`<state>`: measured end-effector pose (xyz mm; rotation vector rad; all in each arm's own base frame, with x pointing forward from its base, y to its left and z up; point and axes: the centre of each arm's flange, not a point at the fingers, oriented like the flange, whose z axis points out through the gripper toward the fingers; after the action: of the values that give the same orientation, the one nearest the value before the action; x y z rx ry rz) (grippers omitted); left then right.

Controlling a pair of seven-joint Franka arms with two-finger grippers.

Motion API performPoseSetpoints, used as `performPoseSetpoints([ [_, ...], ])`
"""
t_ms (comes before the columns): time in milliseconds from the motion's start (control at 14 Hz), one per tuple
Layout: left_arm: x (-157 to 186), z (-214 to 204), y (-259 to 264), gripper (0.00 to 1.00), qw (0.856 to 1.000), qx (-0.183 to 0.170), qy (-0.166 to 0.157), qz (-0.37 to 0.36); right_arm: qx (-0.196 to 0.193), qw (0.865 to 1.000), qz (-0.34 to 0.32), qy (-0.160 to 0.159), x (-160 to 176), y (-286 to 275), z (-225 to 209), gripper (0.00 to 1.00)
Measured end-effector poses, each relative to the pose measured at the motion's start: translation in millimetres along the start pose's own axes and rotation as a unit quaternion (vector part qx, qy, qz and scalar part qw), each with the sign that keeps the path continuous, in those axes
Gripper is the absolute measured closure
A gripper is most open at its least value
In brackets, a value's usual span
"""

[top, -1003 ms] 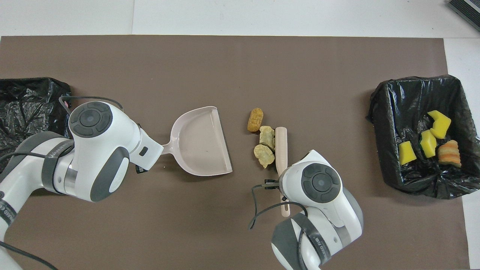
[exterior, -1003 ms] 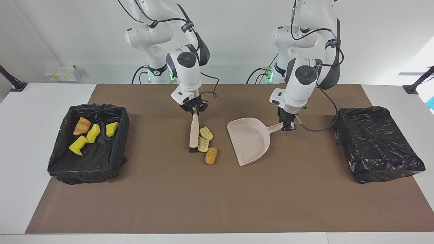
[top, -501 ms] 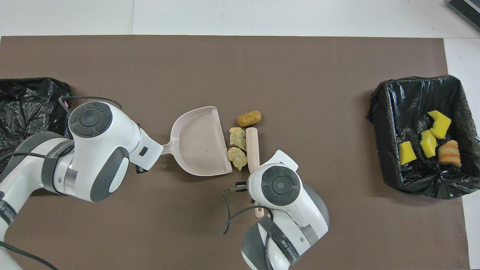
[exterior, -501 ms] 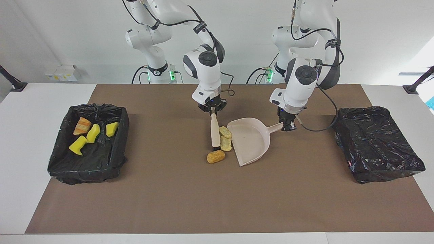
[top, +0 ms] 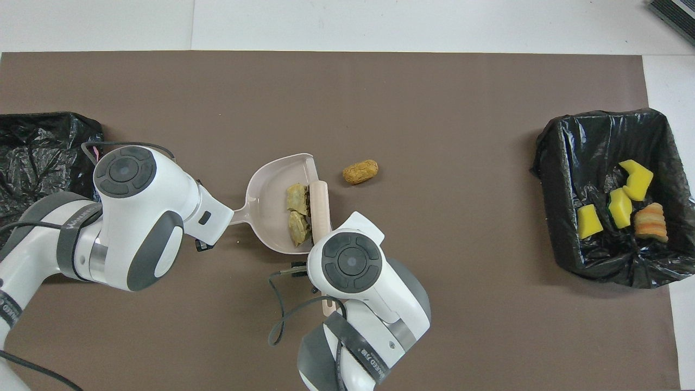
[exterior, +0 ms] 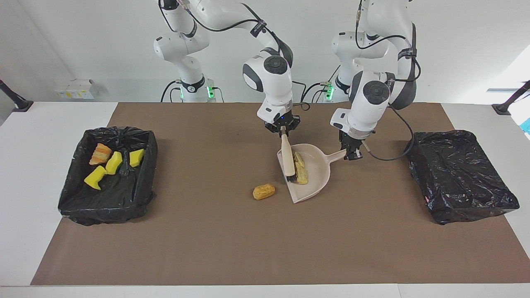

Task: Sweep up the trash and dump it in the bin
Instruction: 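Sweep the tan chunks into the dustpan with the right gripper's brush, then brush the last tan chunk into the dustpan with the right gripper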

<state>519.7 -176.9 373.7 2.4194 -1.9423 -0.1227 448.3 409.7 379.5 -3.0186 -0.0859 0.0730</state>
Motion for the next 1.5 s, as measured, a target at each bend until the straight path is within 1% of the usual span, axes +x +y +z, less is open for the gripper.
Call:
performPoseSetpoints([
  [143, -8, 0, -5, 0.67, 0.999, -0.016, 0.029, -0.036, -0.017, 1.0, 0.009, -0.003, 17, 17, -17, 0.75],
  [287, -17, 0, -11, 0.67, 0.996, -0.023, 0.052, -0.064, -0.048, 0.999, 0.011, 0.018, 40, 45, -30, 0.75],
  [358, -19, -1, -13, 0.67, 0.995, -0.022, 0.056, -0.074, -0.066, 0.997, 0.005, 0.029, 53, 65, -33, 0.75],
  [501, -18, -1, -13, 0.67, 0.994, -0.021, 0.059, -0.085, -0.09, 0.995, -0.013, 0.036, 72, 99, -33, 0.75],
  [716, -7, 0, -9, 0.67, 0.995, -0.009, 0.066, -0.08, -0.111, 0.993, -0.037, 0.03, 93, 140, -25, 0.75],
  [860, 1, 0, -6, 0.67, 0.995, 0.002, 0.071, -0.072, -0.11, 0.992, -0.049, 0.025, 98, 146, -16, 0.75],
  [1074, 7, -1, -4, 0.67, 0.995, 0.009, 0.074, -0.067, -0.11, 0.991, -0.077, 0.011, 87, 117, 8, 0.75],
  [1218, 6, -1, -5, 0.67, 0.995, 0.009, 0.074, -0.067, -0.107, 0.989, -0.1, 0.01, 77, 94, 14, 0.75],
  [1361, 6, -1, -5, 0.67, 0.995, 0.01, 0.074, -0.067, -0.083, 0.989, -0.12, 0.021, 66, 66, 12, 0.75],
  [1504, 6, -1, -5, 0.67, 0.995, 0.01, 0.074, -0.068, -0.03, 0.993, -0.109, 0.021, 58, 45, 9, 0.75],
])
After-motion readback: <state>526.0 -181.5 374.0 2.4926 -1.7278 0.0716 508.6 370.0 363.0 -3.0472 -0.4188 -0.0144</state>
